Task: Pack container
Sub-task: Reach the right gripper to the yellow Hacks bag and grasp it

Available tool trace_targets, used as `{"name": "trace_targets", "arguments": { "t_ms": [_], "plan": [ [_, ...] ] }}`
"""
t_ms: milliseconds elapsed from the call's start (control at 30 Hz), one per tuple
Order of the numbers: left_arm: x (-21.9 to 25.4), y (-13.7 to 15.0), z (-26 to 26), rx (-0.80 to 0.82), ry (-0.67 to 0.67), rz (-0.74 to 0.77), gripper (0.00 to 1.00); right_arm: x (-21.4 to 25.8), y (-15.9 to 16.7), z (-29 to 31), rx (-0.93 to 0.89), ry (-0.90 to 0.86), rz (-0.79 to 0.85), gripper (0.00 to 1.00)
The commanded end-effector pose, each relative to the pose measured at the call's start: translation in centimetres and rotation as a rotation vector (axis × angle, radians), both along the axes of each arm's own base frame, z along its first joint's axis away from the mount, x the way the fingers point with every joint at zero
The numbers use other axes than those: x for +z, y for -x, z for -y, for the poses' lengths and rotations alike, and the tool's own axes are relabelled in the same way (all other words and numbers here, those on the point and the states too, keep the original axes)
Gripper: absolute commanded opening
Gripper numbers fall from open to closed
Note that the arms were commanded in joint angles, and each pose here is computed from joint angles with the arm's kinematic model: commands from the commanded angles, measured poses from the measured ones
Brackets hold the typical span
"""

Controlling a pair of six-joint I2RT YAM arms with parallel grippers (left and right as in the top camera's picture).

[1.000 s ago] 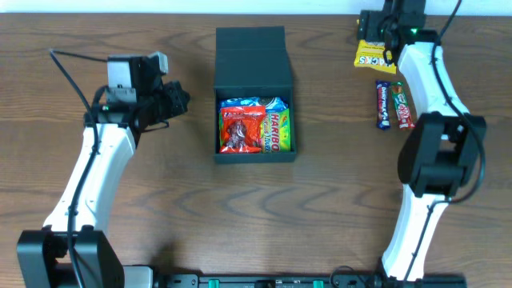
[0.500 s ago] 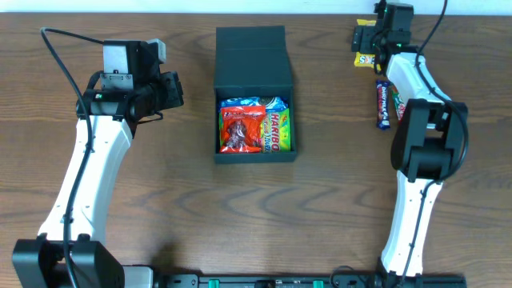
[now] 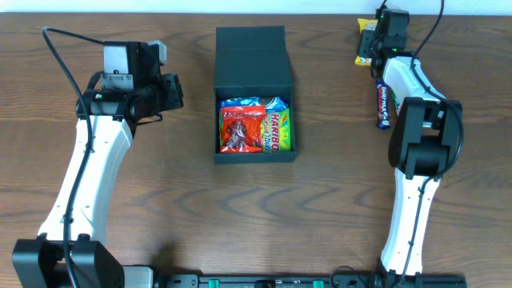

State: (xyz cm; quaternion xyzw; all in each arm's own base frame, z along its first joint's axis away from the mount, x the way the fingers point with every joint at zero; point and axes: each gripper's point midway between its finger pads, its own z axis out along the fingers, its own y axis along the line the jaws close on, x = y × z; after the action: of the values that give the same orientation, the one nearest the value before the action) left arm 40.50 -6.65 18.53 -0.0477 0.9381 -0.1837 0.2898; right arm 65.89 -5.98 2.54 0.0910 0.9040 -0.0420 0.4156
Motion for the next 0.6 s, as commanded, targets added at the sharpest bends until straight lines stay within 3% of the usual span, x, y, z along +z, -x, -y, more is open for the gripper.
{"name": "trace_targets", "arguments": {
  "t_ms": [0,100,167,333,567],
  "plan": [
    [1.2,-0.1,-0.2,-0.018,-0.031,0.034,0.06,-2.2,0.4,1.0,-0.078,-0.075,-0.021,0.40],
    [1.0,0.1,-0.2,-0.023,-0.035,0.024,0.06,-2.5,0.6,1.0,-0.079,-0.076,-0.033,0.12],
    [1.0,0.1,-0.2,-0.023,-0.034,0.024,0.06,-2.9,1.0,0.9,-0.079,-0.077,-0.057,0.02],
    [1.1,0.1,-0.2,-0.026,-0.037,0.025,0.06,-2.9,1.7,0.8,-0.079,-0.079,-0.091,0.01],
    [2.1,-0.2,-0.4,-0.032,-0.061,0.054,0.06,8.1,2.5,-2.2,-0.026,-0.069,-0.018,0.01]
  ]
}}
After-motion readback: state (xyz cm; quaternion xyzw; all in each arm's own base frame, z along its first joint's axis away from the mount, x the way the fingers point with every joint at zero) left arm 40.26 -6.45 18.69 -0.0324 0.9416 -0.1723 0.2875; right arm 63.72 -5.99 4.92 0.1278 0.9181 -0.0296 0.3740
